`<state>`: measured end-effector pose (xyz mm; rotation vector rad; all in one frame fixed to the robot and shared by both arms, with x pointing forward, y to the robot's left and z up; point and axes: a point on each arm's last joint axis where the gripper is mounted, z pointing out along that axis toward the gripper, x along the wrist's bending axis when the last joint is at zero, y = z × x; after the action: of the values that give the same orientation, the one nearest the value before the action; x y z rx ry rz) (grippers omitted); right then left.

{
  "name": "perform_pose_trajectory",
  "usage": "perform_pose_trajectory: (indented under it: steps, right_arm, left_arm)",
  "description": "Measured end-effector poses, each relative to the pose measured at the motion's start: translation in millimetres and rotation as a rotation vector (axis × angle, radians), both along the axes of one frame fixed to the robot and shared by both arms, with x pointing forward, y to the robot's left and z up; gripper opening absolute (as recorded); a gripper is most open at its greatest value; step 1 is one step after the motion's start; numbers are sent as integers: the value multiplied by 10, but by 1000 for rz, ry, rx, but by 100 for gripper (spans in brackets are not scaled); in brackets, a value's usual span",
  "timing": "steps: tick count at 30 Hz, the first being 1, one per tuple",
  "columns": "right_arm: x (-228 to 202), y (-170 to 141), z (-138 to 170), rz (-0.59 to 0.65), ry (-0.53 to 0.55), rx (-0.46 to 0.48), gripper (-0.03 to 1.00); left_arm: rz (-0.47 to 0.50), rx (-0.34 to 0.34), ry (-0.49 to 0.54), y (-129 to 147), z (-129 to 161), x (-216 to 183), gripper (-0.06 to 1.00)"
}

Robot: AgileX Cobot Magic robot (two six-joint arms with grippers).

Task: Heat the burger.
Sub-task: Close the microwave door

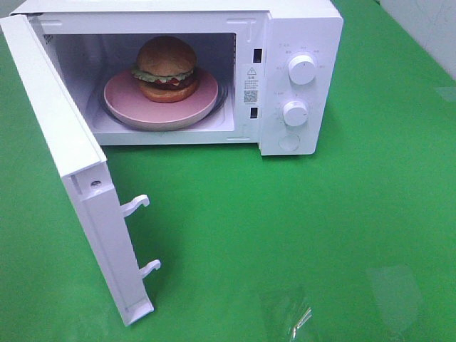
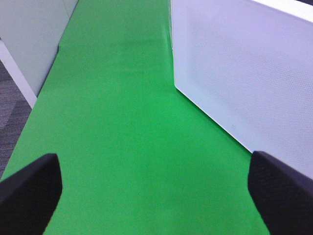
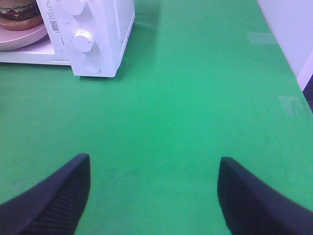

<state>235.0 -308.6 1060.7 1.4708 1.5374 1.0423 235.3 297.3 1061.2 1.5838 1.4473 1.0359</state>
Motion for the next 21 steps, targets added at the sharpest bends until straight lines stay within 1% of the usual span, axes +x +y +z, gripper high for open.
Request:
perform_pose_trajectory:
  steps: [2,3,4,5,6,7,8,9,10,11,12,13,14,15,16,17,18,19,20,21]
  right_arm:
    - [0,0,0,0,0,0,72]
    - [0,0,0,0,0,0,72]
    - [0,0,0,0,0,0,72]
    - [0,0,0,0,0,0,72]
    - [0,0,0,0,0,0,72]
    - [0,0,0,0,0,0,72]
    - [0,0,0,0,0,0,72]
    - [0,0,0,0,0,0,72]
    - [0,0,0,0,0,0,72]
    - [0,0,0,0,0,0,72]
    - [0,0,0,0,0,0,72]
    - [0,0,0,0,0,0,72]
    - [0,0,0,0,0,0,72]
    - [0,0,0,0,0,0,72]
    - [0,0,0,0,0,0,72]
    - [0,0,0,0,0,0,72]
    - [0,0,0,0,0,0,72]
    - [0,0,0,0,0,0,72]
    - [0,0,0,0,0,0,72]
    - [0,0,0,0,0,0,72]
  left_arm:
    - [15,19,19,25,43,106,82]
    - [15,19,19,25,43,106,82]
    - [17,22,19,30,67,174,72]
    - [17,22,19,30,67,174,72]
    - [18,22,-11,34,109,237,63]
    - [18,22,-11,34,109,237,63]
    - [21,25,-49,39,154,294,54]
    - [21,25,-49,39,154,294,54]
    - [25,30,-89,45,199,346,47]
    - [25,30,-89,45,199,346,47]
    - [27,33,-121,51,234,422,39]
    - [27,33,-121,51,234,422,39]
    - [28,36,-130,57,234,505,29]
    - [29,36,-131,59,226,551,23]
    - [29,36,-131,59,226,551,23]
    - [29,36,-136,63,218,636,14]
    - [29,36,-136,63,218,636,14]
    - [30,36,-140,68,218,717,6]
    - [30,36,-140,68,218,717,6]
    - [31,36,-160,72,239,804,0]
